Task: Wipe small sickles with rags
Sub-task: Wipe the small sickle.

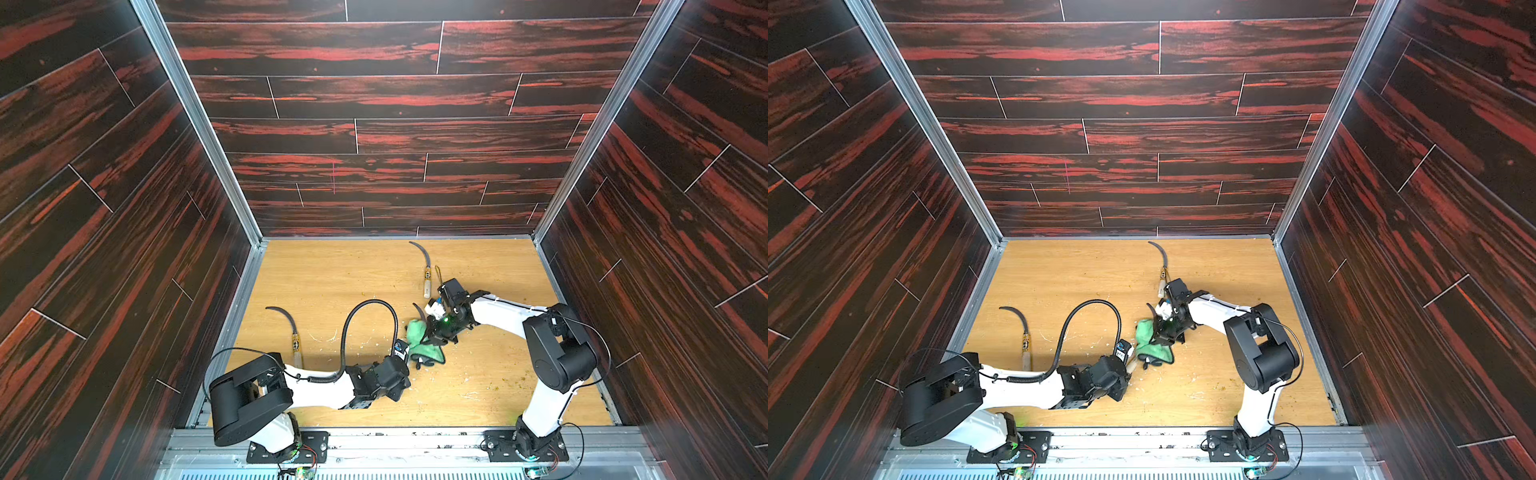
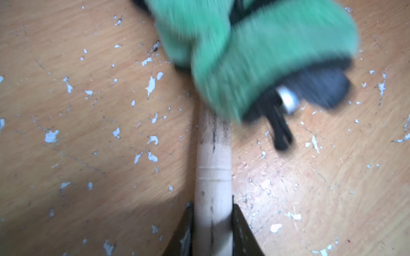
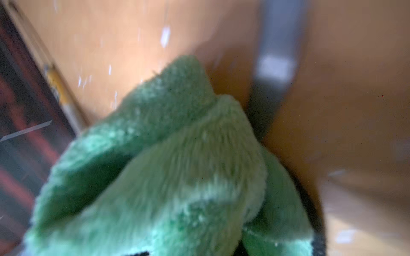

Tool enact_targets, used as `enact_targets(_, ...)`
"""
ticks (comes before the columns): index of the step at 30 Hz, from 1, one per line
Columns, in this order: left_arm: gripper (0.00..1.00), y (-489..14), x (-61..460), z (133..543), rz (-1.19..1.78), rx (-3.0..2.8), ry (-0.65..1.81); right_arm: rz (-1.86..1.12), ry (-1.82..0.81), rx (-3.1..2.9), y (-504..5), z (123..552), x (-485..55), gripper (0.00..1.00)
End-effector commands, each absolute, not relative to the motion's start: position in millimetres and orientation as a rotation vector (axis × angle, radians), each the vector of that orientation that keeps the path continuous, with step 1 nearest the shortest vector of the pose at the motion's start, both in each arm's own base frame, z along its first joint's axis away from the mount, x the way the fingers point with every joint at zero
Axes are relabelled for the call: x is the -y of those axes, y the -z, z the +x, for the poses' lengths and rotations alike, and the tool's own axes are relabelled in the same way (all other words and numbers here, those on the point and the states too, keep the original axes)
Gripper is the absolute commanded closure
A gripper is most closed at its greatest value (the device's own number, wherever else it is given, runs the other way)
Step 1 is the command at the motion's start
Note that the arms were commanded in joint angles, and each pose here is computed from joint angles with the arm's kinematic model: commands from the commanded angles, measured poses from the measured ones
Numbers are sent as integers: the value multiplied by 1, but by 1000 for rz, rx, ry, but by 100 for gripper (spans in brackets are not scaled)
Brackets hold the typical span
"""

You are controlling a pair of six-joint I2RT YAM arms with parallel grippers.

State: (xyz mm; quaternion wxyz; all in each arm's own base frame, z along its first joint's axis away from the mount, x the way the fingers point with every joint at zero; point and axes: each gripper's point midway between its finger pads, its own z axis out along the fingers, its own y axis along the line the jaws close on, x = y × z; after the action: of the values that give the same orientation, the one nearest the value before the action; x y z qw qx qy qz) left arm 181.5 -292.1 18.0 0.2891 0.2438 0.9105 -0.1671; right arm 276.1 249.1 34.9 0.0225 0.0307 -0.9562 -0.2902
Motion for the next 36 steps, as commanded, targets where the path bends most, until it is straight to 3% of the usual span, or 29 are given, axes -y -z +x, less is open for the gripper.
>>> enact_targets(1,100,-19,286,176,639,-2450,445,84,751,3104,-23,306,-233,100)
enact_targets(12,100,-13,286,173,658,-2499,419,186,1059,3140,-107,325,-251,100)
enact_targets(23,100,-14,279,171,651,-2516,391,89,1308,3107,-135,333,-235,100)
enact_targets(36,99,-15,280,173,668,-2536,346,54,1341,2995,-106,315,-235,100)
